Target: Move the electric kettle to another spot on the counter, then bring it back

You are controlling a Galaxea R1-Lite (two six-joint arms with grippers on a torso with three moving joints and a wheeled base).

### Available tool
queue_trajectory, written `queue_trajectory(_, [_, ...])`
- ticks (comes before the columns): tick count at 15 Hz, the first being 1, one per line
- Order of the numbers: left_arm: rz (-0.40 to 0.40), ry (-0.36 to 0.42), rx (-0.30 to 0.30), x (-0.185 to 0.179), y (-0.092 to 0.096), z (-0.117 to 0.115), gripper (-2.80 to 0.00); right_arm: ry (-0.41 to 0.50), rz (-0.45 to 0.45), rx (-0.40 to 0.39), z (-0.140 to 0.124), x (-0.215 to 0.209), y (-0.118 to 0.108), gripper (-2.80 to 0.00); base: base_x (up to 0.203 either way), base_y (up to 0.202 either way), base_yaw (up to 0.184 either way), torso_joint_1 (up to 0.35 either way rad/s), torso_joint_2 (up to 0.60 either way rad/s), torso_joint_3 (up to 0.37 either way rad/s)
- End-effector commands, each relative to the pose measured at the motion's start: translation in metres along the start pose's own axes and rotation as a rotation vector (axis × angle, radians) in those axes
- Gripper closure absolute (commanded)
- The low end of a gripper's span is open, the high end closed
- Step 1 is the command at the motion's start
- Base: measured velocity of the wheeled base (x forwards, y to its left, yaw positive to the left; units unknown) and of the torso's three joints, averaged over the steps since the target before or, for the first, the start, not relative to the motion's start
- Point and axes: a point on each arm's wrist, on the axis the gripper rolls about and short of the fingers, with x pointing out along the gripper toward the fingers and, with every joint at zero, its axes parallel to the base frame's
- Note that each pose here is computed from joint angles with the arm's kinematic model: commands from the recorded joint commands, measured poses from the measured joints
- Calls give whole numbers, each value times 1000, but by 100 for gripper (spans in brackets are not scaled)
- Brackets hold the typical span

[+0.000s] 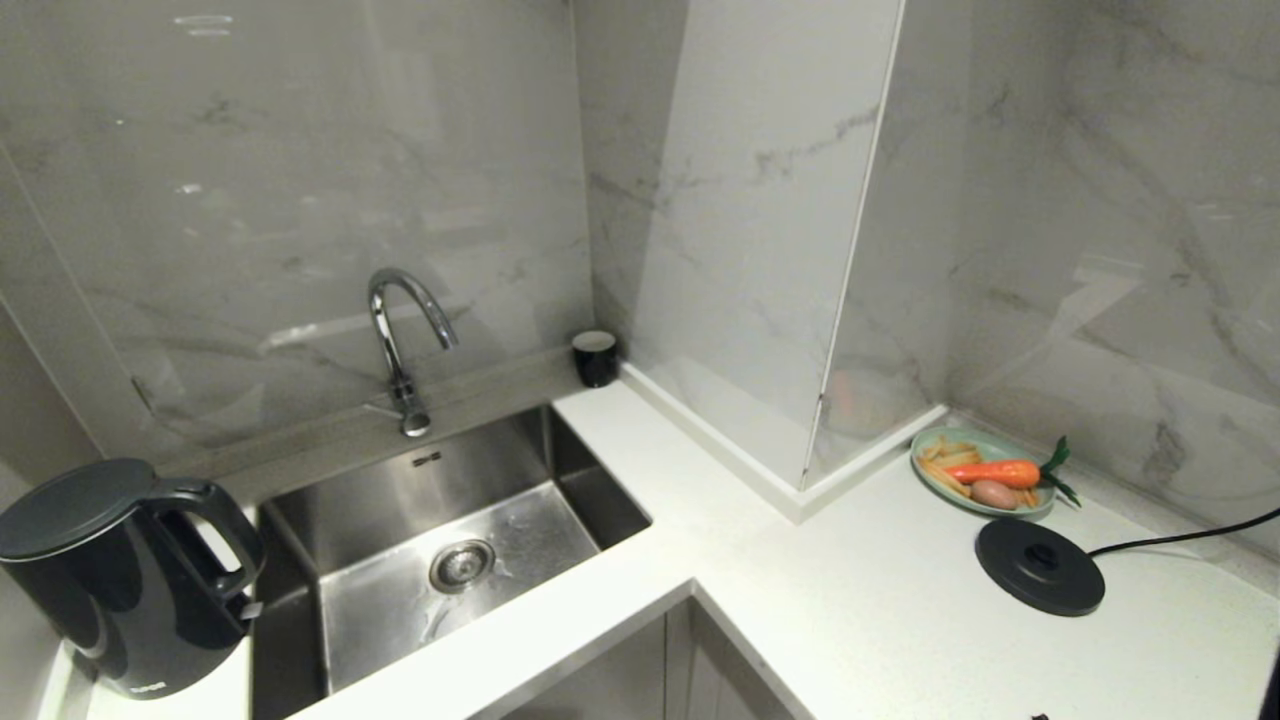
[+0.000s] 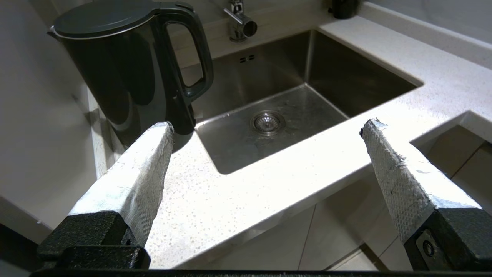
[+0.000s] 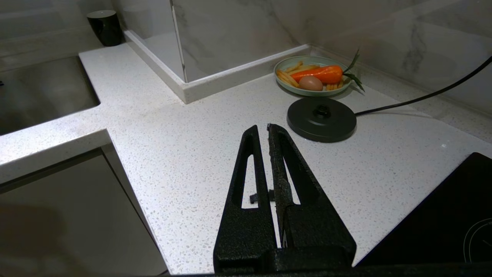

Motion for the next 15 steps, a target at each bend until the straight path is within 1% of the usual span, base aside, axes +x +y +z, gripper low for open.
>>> queue_trajectory(1, [3, 0, -26, 0, 0, -5, -280, 0, 0, -2, 0, 0, 0, 0, 0, 0, 0, 0, 0, 0])
queue_trajectory(2, [-1, 4, -57, 1, 0, -5, -280, 0, 0, -2, 0, 0, 0, 0, 0, 0, 0, 0, 0, 0])
queue_trajectory(3, [-11, 14, -65, 1, -1, -7, -280, 0, 0, -2, 0, 0, 0, 0, 0, 0, 0, 0, 0, 0])
queue_trajectory(5, [-49, 40, -62, 1, -2, -10, -280, 0, 0, 0, 0, 0, 0, 0, 0, 0, 0, 0, 0, 0])
queue_trajectory(15, [-57, 43, -59, 1, -2, -10, -280, 1, 0, 0, 0, 0, 0, 0, 0, 0, 0, 0, 0, 0])
